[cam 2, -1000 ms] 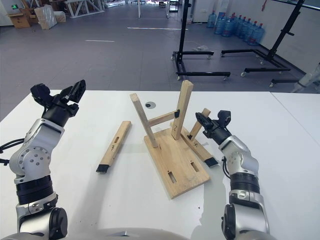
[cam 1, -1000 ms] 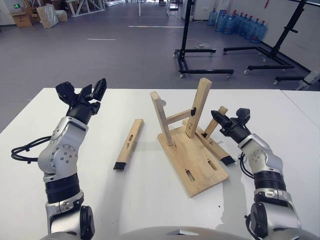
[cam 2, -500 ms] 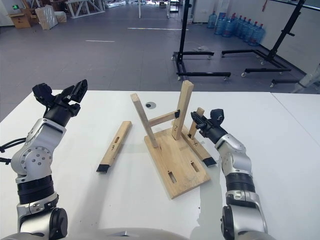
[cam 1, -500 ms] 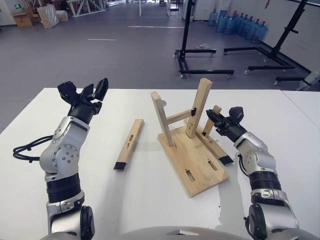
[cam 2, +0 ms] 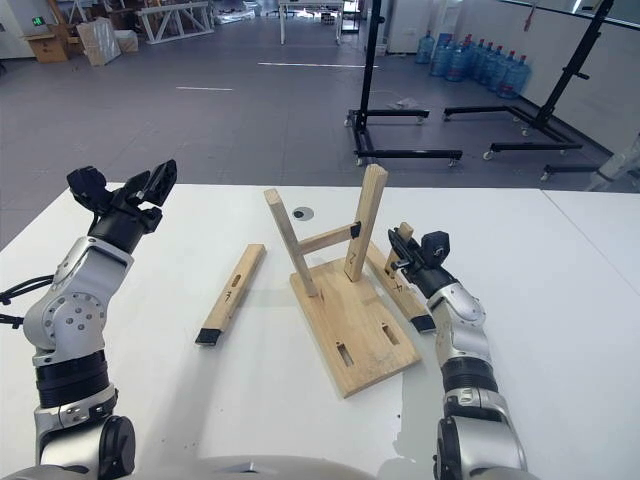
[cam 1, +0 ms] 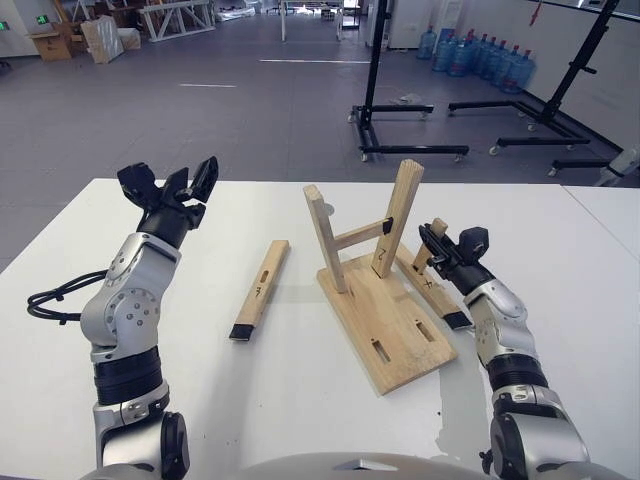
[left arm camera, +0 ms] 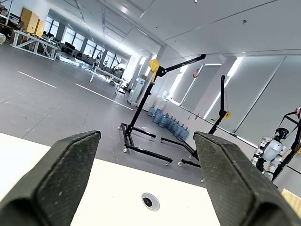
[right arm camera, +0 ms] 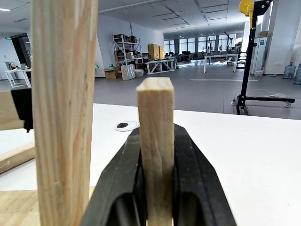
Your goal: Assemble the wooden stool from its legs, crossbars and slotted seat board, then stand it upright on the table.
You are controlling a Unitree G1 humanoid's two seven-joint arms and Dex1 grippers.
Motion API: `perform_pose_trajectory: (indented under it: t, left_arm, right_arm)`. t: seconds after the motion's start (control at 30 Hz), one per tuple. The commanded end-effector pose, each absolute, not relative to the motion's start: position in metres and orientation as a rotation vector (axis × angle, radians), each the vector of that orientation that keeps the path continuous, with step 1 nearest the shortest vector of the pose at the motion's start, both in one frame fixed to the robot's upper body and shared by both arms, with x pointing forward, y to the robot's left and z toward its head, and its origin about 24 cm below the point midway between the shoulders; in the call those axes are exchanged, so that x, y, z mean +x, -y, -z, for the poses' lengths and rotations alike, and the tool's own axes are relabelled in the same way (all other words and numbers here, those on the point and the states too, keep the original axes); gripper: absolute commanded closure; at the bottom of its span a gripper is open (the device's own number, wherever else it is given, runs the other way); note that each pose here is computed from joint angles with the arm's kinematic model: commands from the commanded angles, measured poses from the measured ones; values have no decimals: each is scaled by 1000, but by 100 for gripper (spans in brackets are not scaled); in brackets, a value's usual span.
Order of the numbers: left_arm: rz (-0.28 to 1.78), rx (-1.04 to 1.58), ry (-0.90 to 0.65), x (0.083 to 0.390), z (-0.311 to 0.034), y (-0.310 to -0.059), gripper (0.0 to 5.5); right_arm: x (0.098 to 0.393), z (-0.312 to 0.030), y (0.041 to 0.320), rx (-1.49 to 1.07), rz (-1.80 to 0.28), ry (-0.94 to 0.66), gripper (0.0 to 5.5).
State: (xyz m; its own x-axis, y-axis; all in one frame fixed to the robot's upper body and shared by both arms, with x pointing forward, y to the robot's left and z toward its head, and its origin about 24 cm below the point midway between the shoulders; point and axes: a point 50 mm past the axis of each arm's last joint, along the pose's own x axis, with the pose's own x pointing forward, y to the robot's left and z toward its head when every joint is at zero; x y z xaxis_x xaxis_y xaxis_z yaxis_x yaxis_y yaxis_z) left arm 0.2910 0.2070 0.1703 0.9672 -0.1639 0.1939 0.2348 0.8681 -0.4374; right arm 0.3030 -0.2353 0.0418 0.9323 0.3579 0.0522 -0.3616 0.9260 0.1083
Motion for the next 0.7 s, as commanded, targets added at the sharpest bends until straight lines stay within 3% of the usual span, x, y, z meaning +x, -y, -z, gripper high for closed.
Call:
perform_pose_trajectory:
  t: [0.03,0.1,0.47,0.7]
  left_arm:
    - [212,-471,149,291,-168,-205,187]
    - [212,-471,148,291,-167,-205,187]
    - [219,-469,142,291,-164,-203,187]
    - [220,-461,147,292,-165,-204,187]
  right_arm:
    - [283,-1,236,163,-349,-174,511]
    - [286,-6,235,160,-352,-155,511]
    - [313,-69,238,119,-357,34,279]
    - [308,-150,254,123,-381,234,279]
